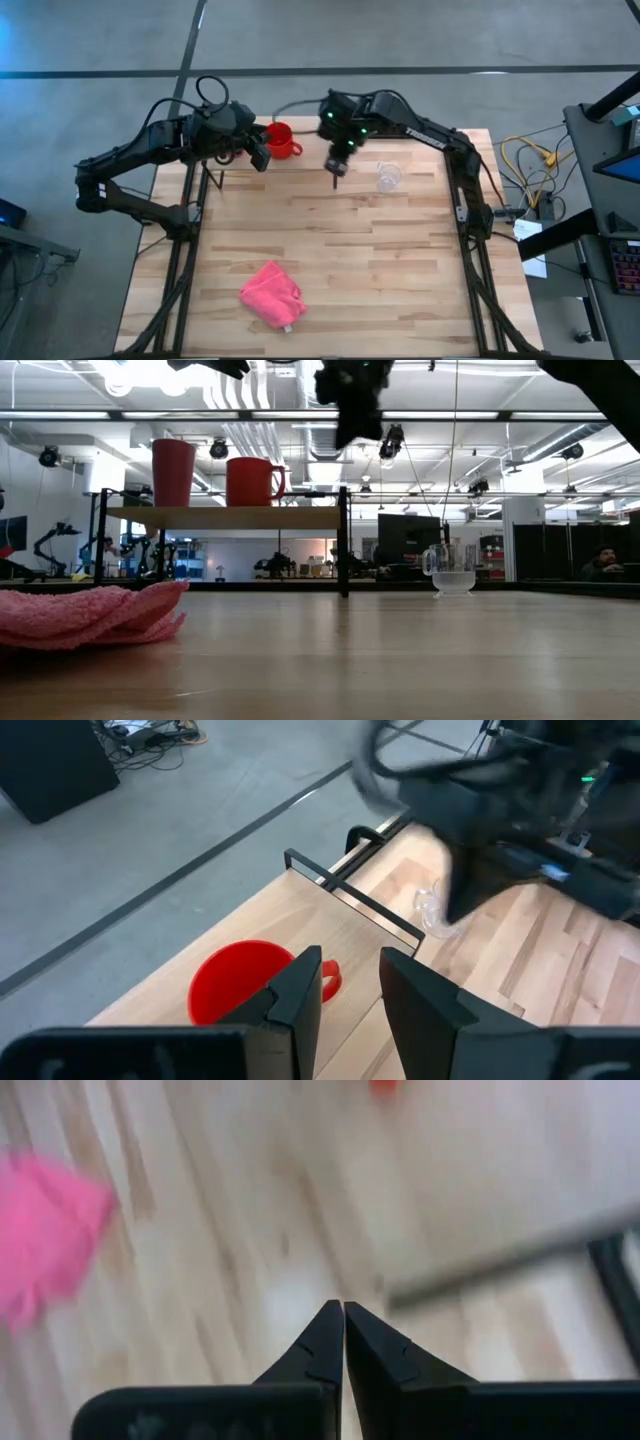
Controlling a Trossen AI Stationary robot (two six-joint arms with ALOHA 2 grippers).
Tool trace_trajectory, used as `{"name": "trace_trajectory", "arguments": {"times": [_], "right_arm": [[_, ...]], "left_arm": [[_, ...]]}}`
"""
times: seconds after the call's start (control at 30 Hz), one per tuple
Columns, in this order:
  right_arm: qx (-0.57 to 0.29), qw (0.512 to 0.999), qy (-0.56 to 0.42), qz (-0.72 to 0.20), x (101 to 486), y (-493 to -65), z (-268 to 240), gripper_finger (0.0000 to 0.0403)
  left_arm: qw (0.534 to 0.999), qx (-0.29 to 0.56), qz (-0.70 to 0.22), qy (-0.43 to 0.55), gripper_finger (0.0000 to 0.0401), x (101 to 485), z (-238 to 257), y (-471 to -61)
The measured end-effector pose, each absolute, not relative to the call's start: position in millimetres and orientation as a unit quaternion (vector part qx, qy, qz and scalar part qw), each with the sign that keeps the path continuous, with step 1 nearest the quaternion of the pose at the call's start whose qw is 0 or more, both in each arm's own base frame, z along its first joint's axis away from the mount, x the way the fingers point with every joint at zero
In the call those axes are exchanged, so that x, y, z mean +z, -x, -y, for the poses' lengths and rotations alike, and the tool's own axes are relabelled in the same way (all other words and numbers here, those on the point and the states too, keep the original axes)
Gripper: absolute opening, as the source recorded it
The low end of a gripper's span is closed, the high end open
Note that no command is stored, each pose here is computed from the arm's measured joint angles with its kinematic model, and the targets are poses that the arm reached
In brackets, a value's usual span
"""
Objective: Stack small to large cups/mugs on shelf
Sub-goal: Put the transparent mug on the shelf
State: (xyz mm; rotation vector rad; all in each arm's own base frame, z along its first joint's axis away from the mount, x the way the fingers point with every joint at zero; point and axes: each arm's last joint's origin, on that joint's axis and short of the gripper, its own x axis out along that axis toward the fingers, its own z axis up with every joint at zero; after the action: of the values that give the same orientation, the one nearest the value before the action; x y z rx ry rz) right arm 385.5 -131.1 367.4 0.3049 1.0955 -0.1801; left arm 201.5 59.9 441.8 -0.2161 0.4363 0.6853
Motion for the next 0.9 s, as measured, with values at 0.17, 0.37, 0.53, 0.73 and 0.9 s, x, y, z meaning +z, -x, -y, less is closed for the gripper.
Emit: {"name": "trace_trajectory", "arguments": {"times": [0.17,0.37,0.53,0.73,0.9], "right_arm": [[-0.099,0.780,-0.126,-0.605,363.8,-365.7,120.6,0.0012],[-0.107,0.779,-0.116,-0.607,362.9,-363.4,123.5,0.0040],[-0.138,0.771,-0.122,-0.610,359.3,-361.7,133.1,0.0065],[-0.188,0.752,-0.101,-0.623,352.9,-356.7,147.8,0.0095],[-0.196,0.754,-0.105,-0.618,356.7,-352.4,150.8,0.0102]], "left_arm": [[0.913,0.333,-0.212,0.105,0.0091,441.9,-59.9,-201.5],[0.913,0.331,-0.212,0.106,0.0091,441.8,-59.8,-201.6],[0.913,0.331,-0.212,0.106,0.0091,441.7,-59.8,-201.6],[0.916,0.322,-0.214,0.109,0.0091,441.6,-59.3,-201.9],[0.916,0.321,-0.213,0.110,0.0091,442.0,-59.1,-201.1]]}}
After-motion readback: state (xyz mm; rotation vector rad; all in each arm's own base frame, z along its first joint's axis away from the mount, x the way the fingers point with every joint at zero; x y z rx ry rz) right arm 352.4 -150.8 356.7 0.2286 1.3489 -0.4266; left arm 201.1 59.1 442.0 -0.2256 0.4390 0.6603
